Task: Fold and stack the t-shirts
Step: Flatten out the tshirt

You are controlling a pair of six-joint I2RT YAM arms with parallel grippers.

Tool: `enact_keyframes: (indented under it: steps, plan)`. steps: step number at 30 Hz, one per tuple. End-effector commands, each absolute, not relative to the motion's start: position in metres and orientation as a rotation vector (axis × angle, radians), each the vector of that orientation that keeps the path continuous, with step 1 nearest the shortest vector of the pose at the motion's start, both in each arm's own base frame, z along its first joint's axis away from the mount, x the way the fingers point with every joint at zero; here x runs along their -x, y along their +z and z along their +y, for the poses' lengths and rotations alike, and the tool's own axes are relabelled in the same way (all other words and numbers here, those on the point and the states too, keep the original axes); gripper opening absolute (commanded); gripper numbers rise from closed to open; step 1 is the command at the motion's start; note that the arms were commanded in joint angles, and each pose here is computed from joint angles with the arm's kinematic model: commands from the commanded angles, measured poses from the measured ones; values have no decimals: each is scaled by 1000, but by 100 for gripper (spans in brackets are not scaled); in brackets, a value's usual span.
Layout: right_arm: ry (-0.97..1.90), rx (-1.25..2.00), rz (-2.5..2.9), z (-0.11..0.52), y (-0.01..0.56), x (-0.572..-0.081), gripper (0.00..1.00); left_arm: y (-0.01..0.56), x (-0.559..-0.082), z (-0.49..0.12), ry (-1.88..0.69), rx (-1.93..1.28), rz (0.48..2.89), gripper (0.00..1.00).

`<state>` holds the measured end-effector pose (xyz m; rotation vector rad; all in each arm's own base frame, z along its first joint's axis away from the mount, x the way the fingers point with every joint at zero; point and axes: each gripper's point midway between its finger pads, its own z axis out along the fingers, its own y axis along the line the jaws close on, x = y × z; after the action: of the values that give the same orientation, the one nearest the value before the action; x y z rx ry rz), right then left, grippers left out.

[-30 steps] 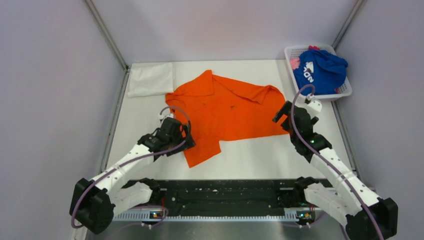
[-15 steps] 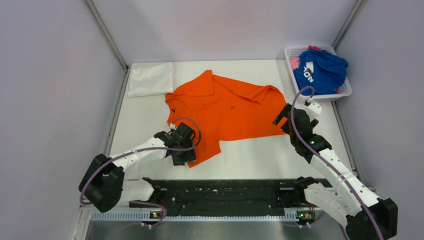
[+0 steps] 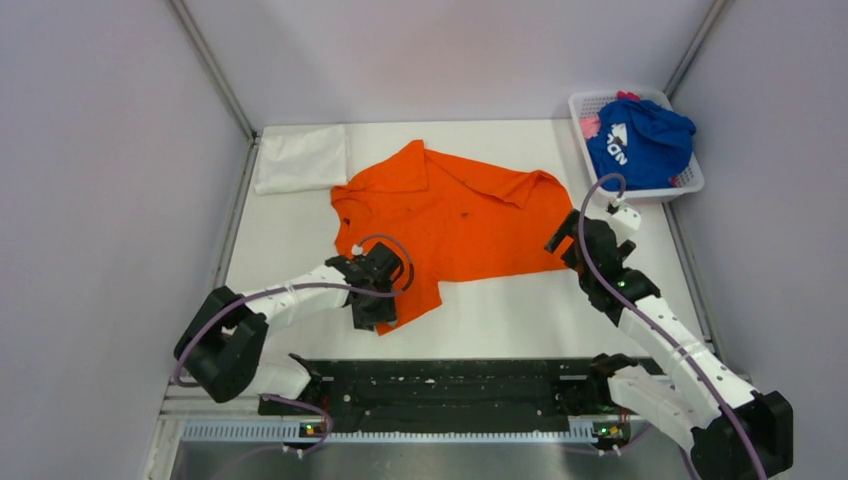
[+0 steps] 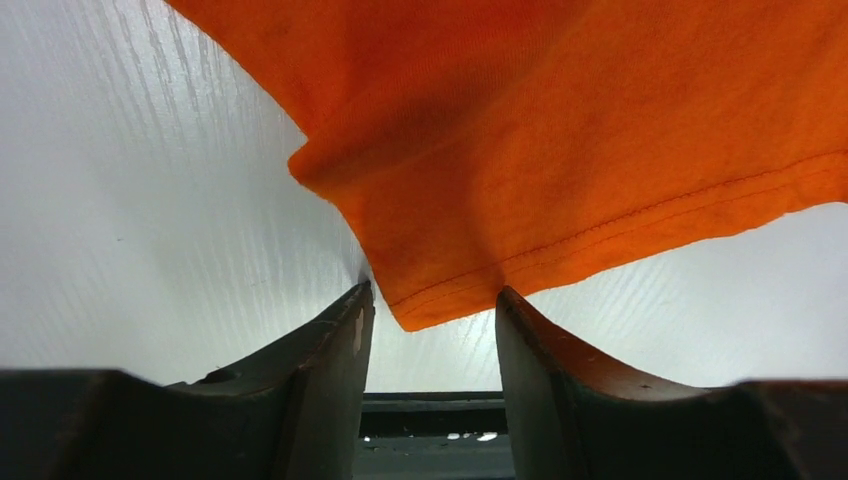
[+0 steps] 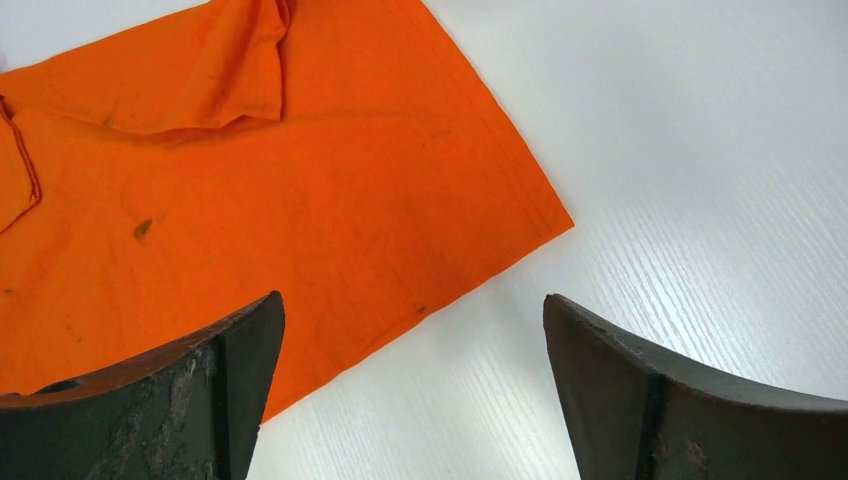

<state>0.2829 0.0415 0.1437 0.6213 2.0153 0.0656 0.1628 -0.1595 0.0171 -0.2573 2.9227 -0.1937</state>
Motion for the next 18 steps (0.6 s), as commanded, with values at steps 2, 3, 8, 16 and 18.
enact_keyframes:
  steps: [2, 3, 8, 16, 18]
  plan:
    - [29, -657, 1993, 33, 142, -284, 99, 15, -167, -162, -90, 180, 2912, 51]
    - [28, -659, 1992, 32, 142, -284, 99, 14, -166, -163, -68, 165, 2914, 51]
    - [22, -662, 1993, 32, 141, -283, 99, 5, -163, -162, 62, 112, 2943, 47]
    - [11, -668, 1999, 29, 137, -282, 99, -15, -161, -167, 96, 101, 2982, 13]
    - [-5, -679, 2004, 25, 135, -281, 99, -14, -164, -163, 125, 121, 2960, 0]
